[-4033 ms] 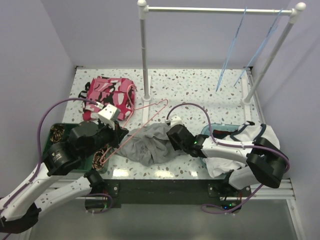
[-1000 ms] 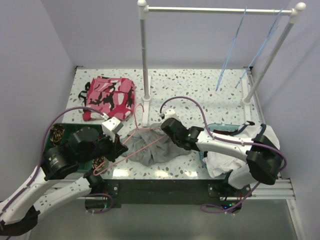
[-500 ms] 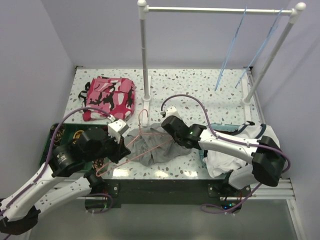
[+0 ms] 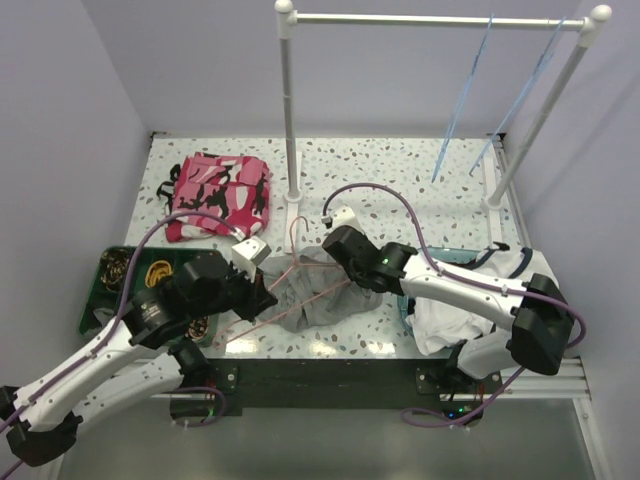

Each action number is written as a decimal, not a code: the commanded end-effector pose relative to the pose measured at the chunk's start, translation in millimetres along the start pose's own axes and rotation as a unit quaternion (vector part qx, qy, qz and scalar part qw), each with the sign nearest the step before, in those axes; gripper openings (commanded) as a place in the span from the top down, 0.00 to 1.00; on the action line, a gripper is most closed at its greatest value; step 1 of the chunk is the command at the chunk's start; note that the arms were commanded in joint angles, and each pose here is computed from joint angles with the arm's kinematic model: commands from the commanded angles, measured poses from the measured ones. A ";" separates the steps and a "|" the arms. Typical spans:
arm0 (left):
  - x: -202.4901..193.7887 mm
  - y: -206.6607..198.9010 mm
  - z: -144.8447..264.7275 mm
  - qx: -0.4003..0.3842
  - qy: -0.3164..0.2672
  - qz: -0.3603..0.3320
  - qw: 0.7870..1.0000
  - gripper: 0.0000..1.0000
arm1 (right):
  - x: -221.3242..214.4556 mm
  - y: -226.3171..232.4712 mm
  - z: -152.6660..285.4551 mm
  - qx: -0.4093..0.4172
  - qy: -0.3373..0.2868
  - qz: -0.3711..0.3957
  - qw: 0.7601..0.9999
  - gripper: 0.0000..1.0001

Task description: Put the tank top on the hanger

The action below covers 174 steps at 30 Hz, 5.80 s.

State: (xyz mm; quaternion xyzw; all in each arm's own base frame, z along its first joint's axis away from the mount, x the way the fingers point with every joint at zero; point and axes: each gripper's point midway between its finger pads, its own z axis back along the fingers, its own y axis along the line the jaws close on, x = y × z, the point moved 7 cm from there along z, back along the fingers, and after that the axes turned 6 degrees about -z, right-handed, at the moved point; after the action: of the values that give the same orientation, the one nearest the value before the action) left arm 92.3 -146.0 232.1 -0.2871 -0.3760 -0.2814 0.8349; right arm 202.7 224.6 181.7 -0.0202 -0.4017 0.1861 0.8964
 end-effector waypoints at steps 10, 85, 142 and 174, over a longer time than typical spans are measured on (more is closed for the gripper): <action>19.2 -24.2 -74.9 0.007 -0.121 0.042 0.992 1.00 | 32.1 -4.5 29.9 0.025 -0.035 -0.046 0.998 1.00; 30.7 -9.0 -116.1 -0.069 -0.209 0.031 0.975 0.90 | 80.5 22.2 30.8 0.152 -0.219 -0.036 0.963 1.00; 49.6 35.6 -143.5 0.248 -0.001 0.232 0.940 0.64 | 81.3 13.4 17.5 -0.034 -0.217 -0.110 0.969 1.00; 17.8 42.6 -175.1 0.329 -0.012 0.236 0.914 0.70 | 72.8 10.3 22.8 -0.037 -0.222 -0.121 0.967 1.00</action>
State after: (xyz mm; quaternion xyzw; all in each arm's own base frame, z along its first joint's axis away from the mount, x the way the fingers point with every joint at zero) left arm 211.4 -249.2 145.5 -0.0930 -0.3670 0.0472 0.9243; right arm 227.5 252.7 217.8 -0.0040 -0.5596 0.1098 0.8214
